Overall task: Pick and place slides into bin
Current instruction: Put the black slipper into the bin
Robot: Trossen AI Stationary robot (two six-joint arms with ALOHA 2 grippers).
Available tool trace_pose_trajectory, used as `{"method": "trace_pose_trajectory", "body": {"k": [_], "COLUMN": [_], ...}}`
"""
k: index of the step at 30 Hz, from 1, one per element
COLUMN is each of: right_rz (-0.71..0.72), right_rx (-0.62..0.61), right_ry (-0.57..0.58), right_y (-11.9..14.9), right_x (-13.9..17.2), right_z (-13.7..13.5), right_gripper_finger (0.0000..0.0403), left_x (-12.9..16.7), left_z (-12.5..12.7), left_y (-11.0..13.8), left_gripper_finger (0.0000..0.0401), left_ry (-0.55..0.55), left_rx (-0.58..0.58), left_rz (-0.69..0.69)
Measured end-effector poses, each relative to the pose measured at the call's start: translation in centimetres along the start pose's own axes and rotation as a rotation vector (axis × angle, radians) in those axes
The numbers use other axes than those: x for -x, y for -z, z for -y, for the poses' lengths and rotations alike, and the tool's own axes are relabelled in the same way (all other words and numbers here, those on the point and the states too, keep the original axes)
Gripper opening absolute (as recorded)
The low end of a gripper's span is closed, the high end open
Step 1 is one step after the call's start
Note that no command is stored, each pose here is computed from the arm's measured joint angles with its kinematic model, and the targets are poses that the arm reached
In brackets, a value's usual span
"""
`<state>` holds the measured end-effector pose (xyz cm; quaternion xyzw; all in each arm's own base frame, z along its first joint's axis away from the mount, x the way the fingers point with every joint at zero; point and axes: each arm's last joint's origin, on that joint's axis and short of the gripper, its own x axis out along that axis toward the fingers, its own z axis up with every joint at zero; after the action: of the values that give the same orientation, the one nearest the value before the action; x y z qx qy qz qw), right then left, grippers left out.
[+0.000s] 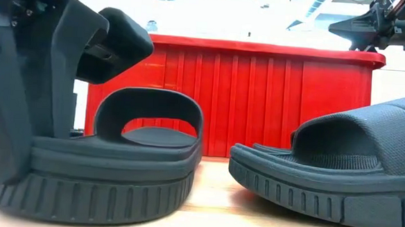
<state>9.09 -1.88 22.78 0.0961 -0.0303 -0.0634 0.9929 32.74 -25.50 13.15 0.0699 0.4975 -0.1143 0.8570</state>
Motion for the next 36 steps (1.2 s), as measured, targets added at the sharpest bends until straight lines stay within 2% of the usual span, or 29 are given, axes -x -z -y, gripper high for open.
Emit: {"method": "trace_pose_trajectory", "body": {"k": [6, 15, 24, 36], "right_rz": [0.0, -0.001, -0.001, -0.001], "right_rx": [0.0, 0.0, 0.0, 0.0], "right_ry": [0.0, 0.0, 0.0, 0.0], "right_y": [0.0, 0.0, 0.0, 0.0], "right_x": [0.0, 0.0, 0.0, 0.0], "right_z": [0.0, 0.0, 0.0, 0.0], "right_gripper_finger": [0.0, 0.0, 0.0, 0.0], "left_x": [0.1, 1.9, 6.1, 13.7], "left_z": [0.0, 0.4, 0.6, 0.6], "left_y": [-0.2, -2.3, -5.2, -10.4], "left_gripper_finger": [0.0005, 0.0001, 0.0, 0.0], "left_ry": [0.005, -0.002, -0.009, -0.05], "left_rx": [0.021, -0.023, -0.068, -0.101], "left_rz": [-0.004, -0.071, -0.151, -0.004]}}
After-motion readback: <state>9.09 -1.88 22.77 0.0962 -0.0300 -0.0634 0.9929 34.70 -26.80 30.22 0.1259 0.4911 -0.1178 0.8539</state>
